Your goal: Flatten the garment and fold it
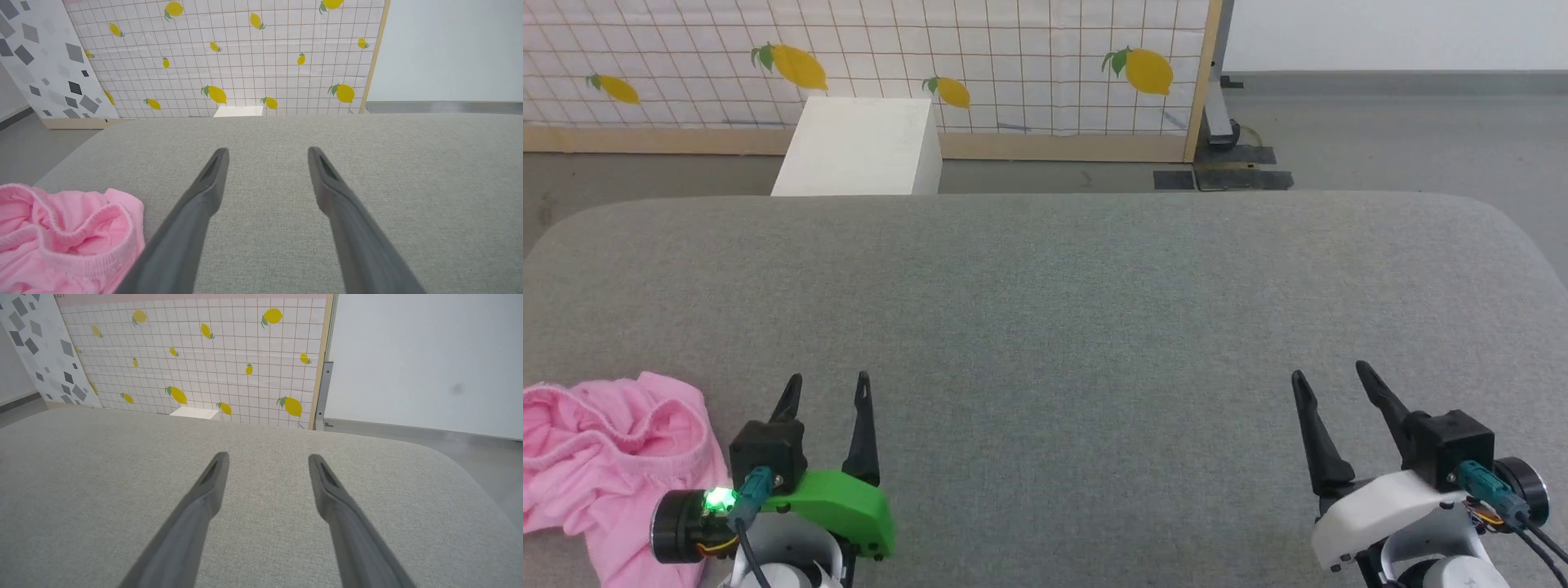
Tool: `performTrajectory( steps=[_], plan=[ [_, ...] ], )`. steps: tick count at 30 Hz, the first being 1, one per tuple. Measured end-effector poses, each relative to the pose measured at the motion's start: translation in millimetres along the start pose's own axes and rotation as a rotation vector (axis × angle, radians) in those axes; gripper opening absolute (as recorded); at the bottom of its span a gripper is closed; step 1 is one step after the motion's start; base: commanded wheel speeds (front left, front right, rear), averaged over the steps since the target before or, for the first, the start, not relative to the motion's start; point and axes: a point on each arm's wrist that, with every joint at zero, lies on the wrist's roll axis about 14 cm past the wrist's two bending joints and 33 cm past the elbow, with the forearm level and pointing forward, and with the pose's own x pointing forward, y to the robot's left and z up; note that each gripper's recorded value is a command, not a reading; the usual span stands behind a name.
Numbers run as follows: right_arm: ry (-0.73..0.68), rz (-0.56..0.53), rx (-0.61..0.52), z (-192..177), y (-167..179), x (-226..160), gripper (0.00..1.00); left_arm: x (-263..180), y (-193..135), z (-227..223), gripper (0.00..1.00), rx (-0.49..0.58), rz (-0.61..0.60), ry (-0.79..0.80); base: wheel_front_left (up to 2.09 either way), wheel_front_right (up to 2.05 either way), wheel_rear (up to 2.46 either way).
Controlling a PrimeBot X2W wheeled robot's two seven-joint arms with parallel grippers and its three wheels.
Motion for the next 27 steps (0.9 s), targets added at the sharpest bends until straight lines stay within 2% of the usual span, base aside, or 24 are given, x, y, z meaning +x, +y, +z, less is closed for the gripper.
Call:
performTrajectory(
  steps=[27],
  plan=[
    [-0.003,0.179,0.062,-9.4,58.7,23.3,1.00,-40.4,58.5,-4.7,1.00,-0.017,0.196,-0.020,0.00,0.00,0.00]
  ],
)
